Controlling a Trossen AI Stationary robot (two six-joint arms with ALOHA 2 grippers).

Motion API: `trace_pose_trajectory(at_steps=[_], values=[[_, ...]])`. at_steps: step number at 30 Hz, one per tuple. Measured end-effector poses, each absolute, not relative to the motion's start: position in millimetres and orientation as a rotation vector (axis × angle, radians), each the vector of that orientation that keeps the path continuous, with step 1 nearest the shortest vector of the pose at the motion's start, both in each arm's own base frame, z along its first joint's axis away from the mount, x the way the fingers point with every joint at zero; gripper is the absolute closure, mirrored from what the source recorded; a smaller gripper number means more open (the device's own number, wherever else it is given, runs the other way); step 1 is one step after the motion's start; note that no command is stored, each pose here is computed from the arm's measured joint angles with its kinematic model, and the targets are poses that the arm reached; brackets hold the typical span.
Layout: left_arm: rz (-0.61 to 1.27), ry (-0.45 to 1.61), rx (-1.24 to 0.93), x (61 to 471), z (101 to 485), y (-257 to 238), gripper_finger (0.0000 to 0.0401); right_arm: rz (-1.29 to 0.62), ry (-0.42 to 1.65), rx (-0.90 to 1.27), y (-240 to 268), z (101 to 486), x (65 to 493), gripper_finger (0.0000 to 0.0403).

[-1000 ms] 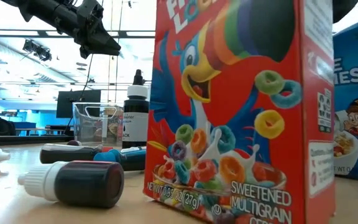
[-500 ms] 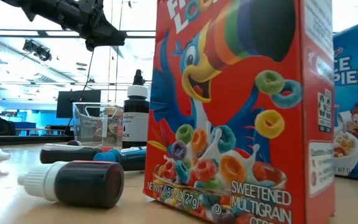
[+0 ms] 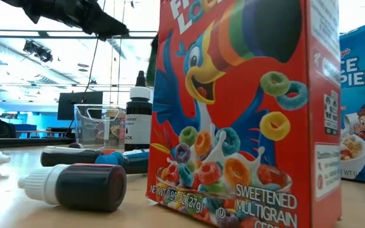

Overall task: Pick & Place Kitchen Items
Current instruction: Put the green spice bottle into the transparent bin

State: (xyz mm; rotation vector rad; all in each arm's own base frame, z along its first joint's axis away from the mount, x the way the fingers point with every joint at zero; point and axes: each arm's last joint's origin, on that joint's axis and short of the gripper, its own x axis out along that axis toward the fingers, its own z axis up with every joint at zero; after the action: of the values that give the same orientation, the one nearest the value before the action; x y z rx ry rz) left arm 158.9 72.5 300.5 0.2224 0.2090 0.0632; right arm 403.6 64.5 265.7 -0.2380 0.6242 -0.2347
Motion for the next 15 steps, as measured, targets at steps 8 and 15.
trace_pose_trajectory(at_steps=[8,15], values=[[0.079,0.306,0.208,181,285,71,0.0216,-0.166,0.580,-0.304,30,271,413,0.0190],[0.049,0.423,0.192,198,264,72,0.0179,-0.134,0.566,-0.348,15,273,415,0.0189]])
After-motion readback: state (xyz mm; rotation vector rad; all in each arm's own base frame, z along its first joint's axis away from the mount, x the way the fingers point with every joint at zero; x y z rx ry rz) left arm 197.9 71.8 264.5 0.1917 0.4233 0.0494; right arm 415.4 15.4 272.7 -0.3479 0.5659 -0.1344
